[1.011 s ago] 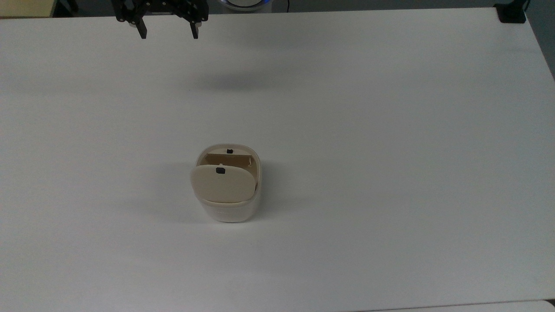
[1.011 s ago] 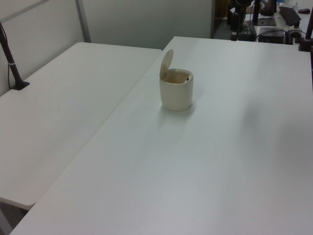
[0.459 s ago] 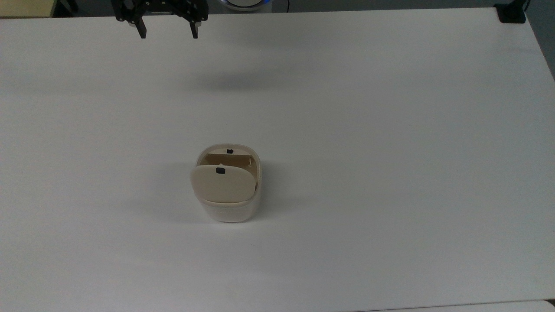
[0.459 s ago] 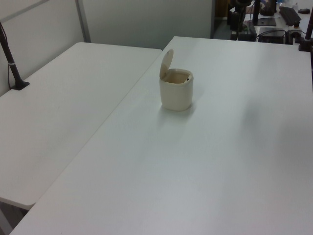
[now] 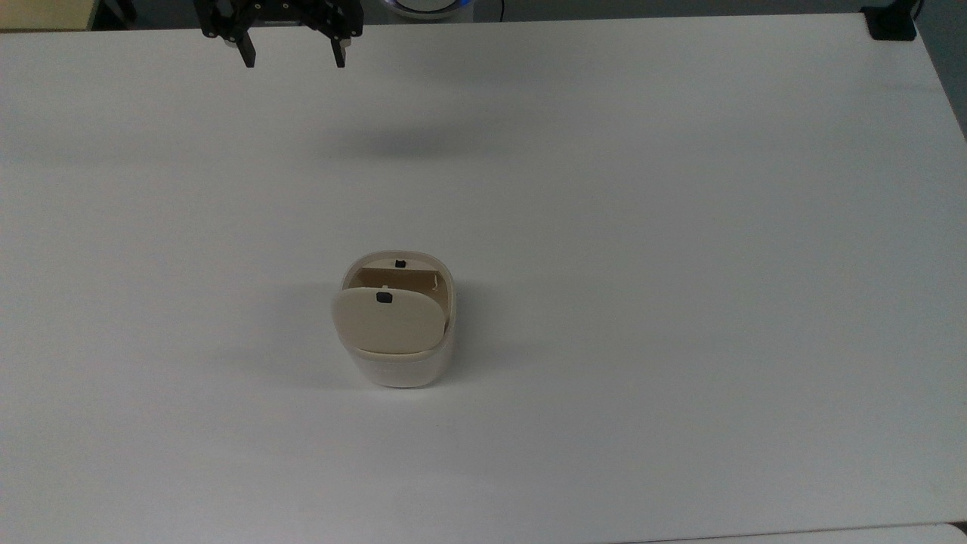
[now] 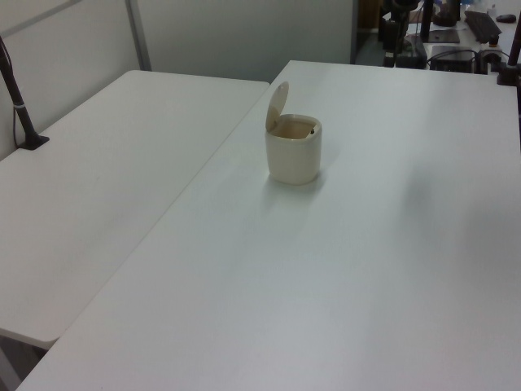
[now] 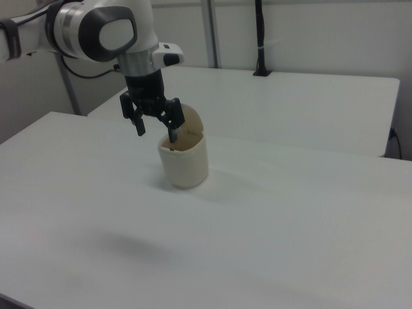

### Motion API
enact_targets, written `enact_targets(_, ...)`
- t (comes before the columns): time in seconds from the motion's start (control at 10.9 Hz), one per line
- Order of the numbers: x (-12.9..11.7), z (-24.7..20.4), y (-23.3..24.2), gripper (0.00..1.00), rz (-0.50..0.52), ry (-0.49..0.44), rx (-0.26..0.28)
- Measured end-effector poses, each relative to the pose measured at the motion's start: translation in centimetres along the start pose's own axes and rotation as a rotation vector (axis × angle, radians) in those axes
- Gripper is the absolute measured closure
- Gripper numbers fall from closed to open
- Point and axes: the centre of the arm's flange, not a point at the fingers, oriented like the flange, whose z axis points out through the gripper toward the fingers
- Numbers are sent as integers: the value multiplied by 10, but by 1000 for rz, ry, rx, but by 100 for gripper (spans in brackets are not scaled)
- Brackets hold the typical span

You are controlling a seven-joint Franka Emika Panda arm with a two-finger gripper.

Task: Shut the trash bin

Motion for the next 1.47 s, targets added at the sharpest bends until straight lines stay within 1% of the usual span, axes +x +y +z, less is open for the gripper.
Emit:
enact_targets(0.09, 1, 2, -1, 16, -1, -3, 0)
enact_targets(0.18, 2, 5, -2, 20, -2, -9, 2)
enact_targets(0.28, 4, 9, -3, 32, -5, -15, 4)
enact_targets(0.37, 7, 11, -7, 46, -6, -15, 20)
enact_targets(0.46, 13, 8, -13, 64, -7, 5, 46)
enact_targets(0.55, 22, 1, -16, 81, -5, 52, 60)
enact_targets(0.64, 33, -4, -18, 84, -3, 119, 67)
enact_targets(0.74, 47, -6, -23, 90, -1, 192, 79)
enact_targets(0.83, 58, -6, -27, 91, 1, 251, 81)
enact_targets(0.92, 75, -3, -32, 94, 8, 320, 72)
enact_targets(1.01, 90, 1, -36, 95, 25, 380, 61)
enact_targets(1.19, 122, 16, -36, 94, 76, 529, 36)
enact_targets(1.38, 145, 33, -45, 95, 109, 657, 22)
enact_targets(1.47, 152, 39, -53, 94, 121, 692, 21)
